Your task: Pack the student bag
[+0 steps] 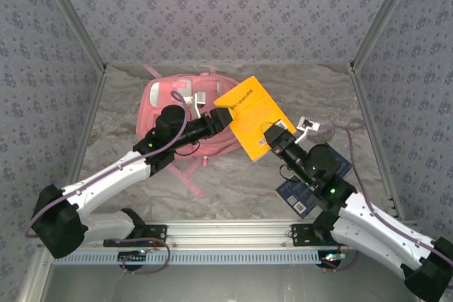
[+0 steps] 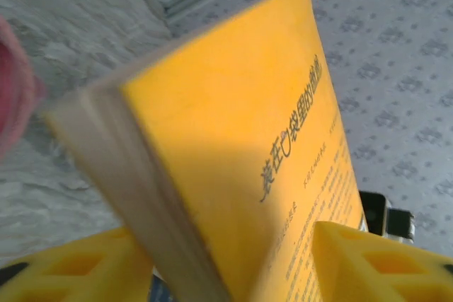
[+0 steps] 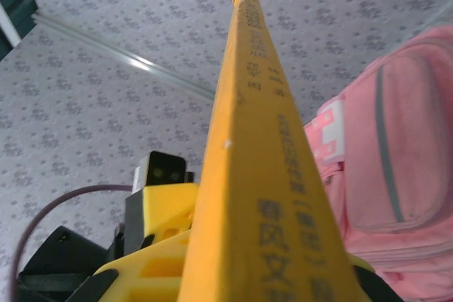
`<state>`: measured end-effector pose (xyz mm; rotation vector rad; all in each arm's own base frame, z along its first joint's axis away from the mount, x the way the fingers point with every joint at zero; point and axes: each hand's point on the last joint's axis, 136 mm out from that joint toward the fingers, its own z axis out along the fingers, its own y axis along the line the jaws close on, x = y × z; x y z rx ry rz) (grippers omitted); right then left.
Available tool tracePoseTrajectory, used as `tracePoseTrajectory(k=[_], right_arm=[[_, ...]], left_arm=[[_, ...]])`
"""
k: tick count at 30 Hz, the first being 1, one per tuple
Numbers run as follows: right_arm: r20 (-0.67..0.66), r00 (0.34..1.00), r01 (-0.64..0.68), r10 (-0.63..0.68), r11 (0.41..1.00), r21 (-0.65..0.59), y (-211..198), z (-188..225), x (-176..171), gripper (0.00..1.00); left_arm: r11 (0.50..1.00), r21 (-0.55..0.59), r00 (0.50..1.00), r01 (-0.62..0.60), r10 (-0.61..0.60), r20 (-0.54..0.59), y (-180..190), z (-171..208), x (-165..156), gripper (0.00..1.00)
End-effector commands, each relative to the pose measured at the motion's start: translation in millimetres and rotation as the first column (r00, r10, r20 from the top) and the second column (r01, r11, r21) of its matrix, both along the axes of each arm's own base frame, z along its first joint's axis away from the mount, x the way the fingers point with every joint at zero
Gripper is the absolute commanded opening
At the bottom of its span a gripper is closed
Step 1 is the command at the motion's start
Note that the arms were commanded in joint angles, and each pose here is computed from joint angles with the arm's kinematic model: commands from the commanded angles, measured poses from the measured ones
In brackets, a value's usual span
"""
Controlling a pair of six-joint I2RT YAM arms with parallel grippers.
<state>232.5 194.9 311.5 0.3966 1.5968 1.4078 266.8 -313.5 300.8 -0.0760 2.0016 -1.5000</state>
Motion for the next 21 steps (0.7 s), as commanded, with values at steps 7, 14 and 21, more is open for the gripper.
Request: tracePoseTrajectory(k=[7,14,21], right_arm=[[-0.071,0.989,0.109,-0.13,0.963,-0.249,-42.2,-25.5,-4.5,0.0],[-0.097,0.977,0.144,-0.192,0.918,-0.37,-67.1,-45.5,-11.7,0.0],[-0.119,0.973,0.125,-0.199,0.883,-0.453,-82.3,-54.2,-17.2,0.0]], left_arm=[[0.853,0.508,0.99,-0.123,0.07,0.123,40.6,-19.1,38.0,0.74],[0.791,0.611,0.997,-0.034,0.066,-0.031,41.3,-74.4,100.0,0.68],[0.79,0.601,0.989,0.117,-0.037,-0.144,15.1,-116.6,141.7,0.52]])
